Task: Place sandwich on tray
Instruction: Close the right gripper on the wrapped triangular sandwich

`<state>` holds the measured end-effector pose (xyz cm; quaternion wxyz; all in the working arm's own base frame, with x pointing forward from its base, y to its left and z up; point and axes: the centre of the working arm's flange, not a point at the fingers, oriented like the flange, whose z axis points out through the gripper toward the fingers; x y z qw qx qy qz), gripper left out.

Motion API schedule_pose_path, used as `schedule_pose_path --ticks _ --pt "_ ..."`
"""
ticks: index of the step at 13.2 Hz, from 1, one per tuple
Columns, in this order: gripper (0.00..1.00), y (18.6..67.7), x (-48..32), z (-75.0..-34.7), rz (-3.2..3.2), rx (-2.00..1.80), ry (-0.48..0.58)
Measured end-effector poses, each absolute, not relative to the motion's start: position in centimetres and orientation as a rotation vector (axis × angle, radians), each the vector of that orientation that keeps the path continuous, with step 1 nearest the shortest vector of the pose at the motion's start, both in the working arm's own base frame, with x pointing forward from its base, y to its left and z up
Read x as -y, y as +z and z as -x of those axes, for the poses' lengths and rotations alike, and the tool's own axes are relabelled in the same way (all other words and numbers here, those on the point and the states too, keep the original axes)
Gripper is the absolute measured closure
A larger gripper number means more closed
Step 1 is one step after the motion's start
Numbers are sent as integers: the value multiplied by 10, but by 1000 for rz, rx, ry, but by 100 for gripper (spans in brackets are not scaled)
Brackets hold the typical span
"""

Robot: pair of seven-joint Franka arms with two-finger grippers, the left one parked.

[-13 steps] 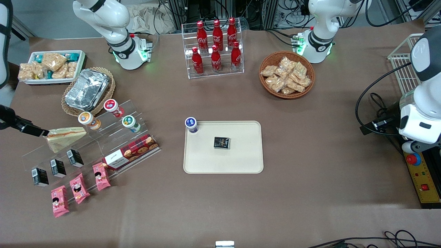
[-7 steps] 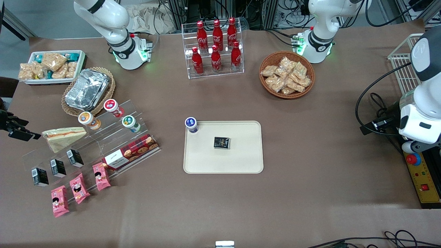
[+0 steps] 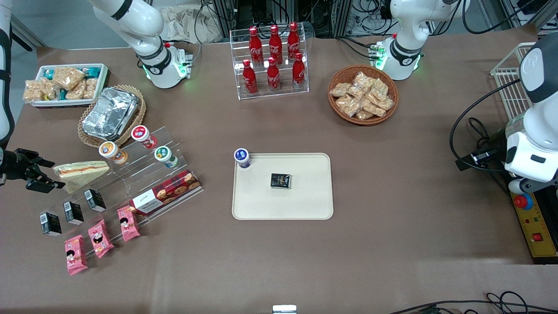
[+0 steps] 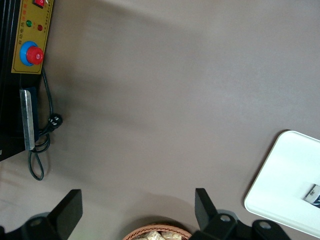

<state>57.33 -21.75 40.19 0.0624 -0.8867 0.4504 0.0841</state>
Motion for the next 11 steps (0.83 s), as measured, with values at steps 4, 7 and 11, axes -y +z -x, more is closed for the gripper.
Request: schedule_pose_path --ticks 4,7,11 --pt "6 383 215 -568 2644 -1386 284" --pt "10 373 214 -568 2620 -1395 299" --pt "52 373 214 -568 2620 -1394 297"
